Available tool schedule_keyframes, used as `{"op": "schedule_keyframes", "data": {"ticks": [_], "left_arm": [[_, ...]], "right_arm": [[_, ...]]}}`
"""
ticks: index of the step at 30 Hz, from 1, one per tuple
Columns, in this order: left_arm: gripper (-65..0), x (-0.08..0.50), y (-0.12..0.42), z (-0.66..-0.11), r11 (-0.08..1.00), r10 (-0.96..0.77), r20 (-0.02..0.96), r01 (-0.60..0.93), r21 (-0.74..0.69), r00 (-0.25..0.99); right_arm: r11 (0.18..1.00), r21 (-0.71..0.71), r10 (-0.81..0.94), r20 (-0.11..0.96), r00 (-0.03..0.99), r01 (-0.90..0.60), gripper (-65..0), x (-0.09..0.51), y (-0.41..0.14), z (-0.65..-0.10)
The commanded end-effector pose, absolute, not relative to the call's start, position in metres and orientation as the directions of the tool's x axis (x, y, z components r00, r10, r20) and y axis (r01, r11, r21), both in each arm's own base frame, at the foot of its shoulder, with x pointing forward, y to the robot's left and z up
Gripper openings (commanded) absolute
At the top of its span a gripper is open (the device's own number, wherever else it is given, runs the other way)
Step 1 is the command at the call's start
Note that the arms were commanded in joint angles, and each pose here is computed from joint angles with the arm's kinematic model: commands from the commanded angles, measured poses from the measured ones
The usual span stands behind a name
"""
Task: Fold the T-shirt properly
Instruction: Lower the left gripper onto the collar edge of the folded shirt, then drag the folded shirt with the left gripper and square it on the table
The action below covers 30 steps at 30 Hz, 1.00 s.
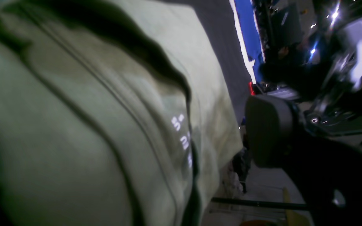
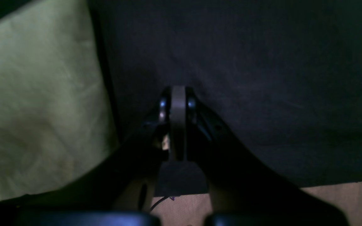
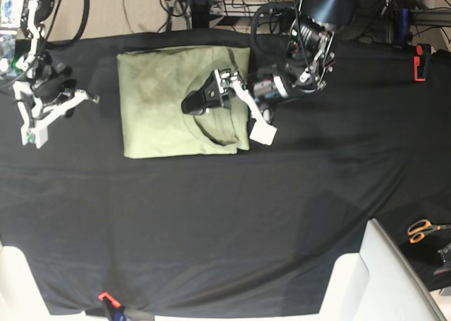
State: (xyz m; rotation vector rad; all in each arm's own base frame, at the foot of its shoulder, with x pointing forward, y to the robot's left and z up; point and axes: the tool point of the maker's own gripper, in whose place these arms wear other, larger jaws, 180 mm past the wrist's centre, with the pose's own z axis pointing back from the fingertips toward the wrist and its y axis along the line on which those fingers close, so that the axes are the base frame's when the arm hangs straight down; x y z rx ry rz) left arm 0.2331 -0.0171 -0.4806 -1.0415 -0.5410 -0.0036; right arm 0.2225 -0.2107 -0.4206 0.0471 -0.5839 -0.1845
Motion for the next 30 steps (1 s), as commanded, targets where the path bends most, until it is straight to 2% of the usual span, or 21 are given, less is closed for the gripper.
{"op": "schedule_keyframes", "data": {"ticks": [1,3,8,10,11,17,21,25,30], "left_arm": [[0.0,0.183,-0.021,-0.521,0.586,0.077,0.320,0.216,-0.781,0.944],[-9.2,0.181,-0.025,-0.522,0.582,0.074,0.322,0.222,-0.783,0.944],[-43.6,0.181,-0.029,-0.520,0.575,0.065,0.334,0.238,-0.783,0.940],[-60.2,0.182,-0.027,-0.520,0.578,0.065,0.336,0.239,-0.780,0.940],[-65.0,0.183,-0.021,-0.520,0.586,0.063,0.339,0.240,-0.774,0.939],[-65.0,0.199,0.011,-0.515,0.627,-0.030,0.377,0.311,-0.714,0.926],[-65.0,0.227,0.028,-0.494,0.638,-0.134,0.456,0.428,-0.640,0.880],[-65.0,0.259,0.038,-0.474,0.617,-0.328,0.511,0.589,-0.521,0.795],[-65.0,0.282,0.035,-0.464,0.533,-0.568,0.503,0.757,-0.378,0.651]], "right_arm": [[0.984,0.091,-0.176,0.586,0.791,0.151,-64.8,0.233,-0.215,-0.410],[0.984,0.091,-0.176,0.586,0.791,0.151,-64.8,0.233,-0.215,-0.410],[0.981,0.083,-0.189,0.592,0.783,0.174,-64.8,0.233,-0.224,-0.407],[0.977,0.075,-0.205,0.598,0.775,0.200,-64.8,0.232,-0.234,-0.405],[0.975,0.072,-0.211,0.601,0.771,0.210,-64.8,0.231,-0.238,-0.404],[0.972,0.067,-0.220,0.606,0.764,0.227,-64.8,0.231,-0.245,-0.402],[0.973,0.069,-0.218,0.608,0.764,0.222,-64.8,0.232,-0.243,-0.401],[0.973,0.073,-0.218,0.615,0.758,0.220,-64.8,0.236,-0.242,-0.399],[0.972,0.081,-0.223,0.615,0.756,0.221,-64.8,0.236,-0.240,-0.399]]}}
